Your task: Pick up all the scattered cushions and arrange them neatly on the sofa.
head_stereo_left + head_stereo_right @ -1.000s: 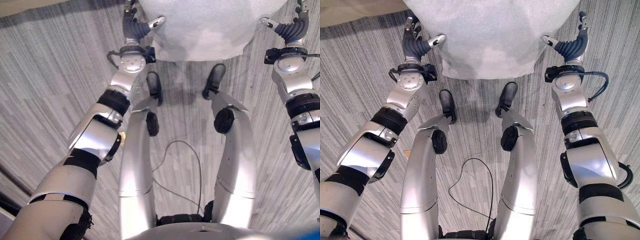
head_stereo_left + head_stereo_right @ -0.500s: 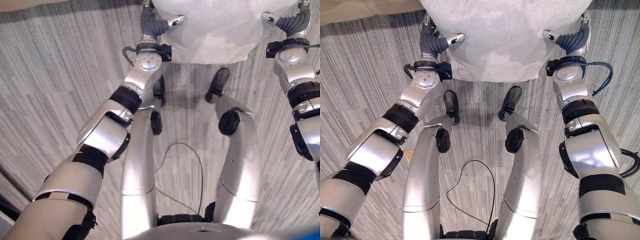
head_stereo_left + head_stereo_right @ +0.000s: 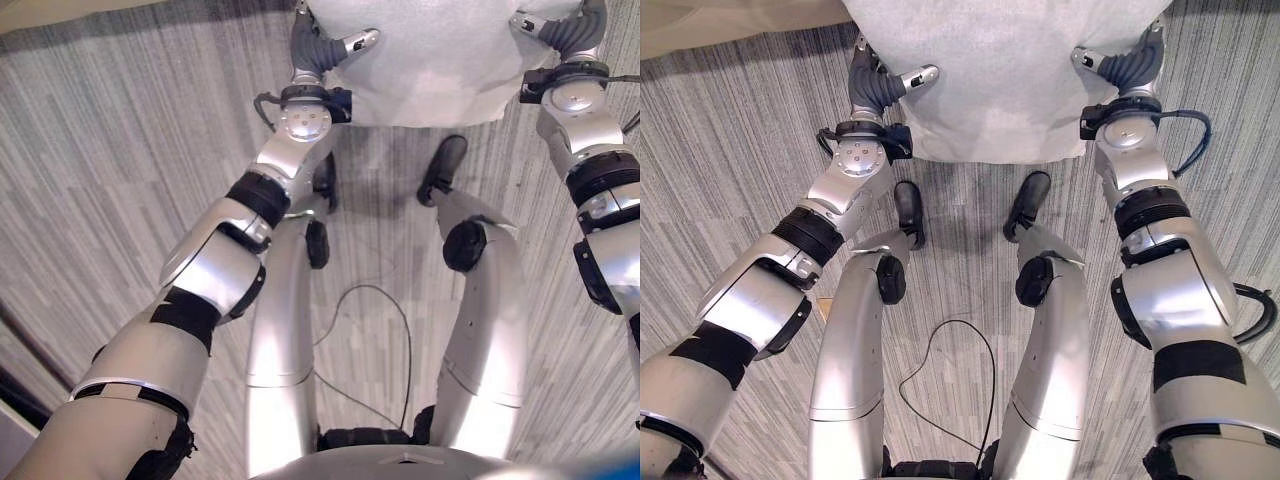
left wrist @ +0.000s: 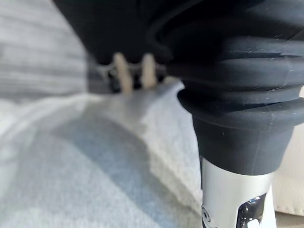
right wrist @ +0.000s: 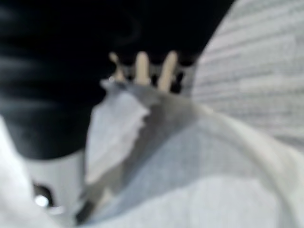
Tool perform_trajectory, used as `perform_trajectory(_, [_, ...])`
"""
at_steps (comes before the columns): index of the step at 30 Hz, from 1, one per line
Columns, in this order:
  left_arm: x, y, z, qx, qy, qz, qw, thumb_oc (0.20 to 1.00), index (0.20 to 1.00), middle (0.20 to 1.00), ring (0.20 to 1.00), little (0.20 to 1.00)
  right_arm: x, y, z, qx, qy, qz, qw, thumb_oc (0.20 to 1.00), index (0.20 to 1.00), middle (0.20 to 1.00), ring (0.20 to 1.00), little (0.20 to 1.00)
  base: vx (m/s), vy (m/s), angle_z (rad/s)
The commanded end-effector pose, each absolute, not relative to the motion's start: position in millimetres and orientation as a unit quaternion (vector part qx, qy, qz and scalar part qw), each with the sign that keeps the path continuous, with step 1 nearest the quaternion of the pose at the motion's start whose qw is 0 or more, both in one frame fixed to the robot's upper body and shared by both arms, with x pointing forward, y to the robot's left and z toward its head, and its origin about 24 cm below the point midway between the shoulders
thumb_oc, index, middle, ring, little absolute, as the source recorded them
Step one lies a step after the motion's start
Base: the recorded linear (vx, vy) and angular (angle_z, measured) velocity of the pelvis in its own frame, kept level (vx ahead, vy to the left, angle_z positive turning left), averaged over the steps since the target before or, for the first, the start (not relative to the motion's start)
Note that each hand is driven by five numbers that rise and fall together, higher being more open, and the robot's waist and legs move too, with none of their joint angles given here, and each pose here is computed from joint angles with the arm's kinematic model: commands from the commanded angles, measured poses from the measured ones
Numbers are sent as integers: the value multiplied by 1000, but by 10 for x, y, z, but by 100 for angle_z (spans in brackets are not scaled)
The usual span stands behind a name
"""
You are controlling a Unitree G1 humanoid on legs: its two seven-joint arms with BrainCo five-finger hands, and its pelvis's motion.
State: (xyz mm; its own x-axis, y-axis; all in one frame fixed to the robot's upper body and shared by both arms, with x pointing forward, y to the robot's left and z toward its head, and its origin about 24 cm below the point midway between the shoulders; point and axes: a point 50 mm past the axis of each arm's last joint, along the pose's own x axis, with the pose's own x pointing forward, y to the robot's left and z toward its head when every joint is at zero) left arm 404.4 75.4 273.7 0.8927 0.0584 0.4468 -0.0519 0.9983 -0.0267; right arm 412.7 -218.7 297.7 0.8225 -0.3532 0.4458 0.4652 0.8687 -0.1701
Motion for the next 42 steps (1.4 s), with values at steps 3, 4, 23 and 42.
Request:
perform_trajectory(3, [3932, 493, 3028, -2, -292, 3, 956, 1000, 1000, 1000, 1000, 1000, 4088, -1244, 3292, -158, -304, -66, 937, 1000, 1000, 1000, 1000, 1000, 0, 0, 0])
perform_trajectory(4, [3928, 475, 3073, 11, -298, 11, 954, 1000, 1000, 1000, 1000, 1000, 4062, -1057, 3307, -150, -314, -40, 937, 1000, 1000, 1000, 1000, 1000, 0, 0, 0])
perform_trajectory(23, [3973, 1017, 3253, 132, -333, 94, 929, 200, 200, 200, 200, 200, 3657, -578, 3628, 14, -414, 83, 906, 200, 200, 200, 200, 200, 0, 14, -1])
perform_trajectory(42, [3605, 907, 2245, -87, -272, 23, 958, 200, 200, 200, 200, 200, 3427, -420, 2738, 94, -361, 156, 915, 200, 200, 200, 200, 200, -39, 16, 3])
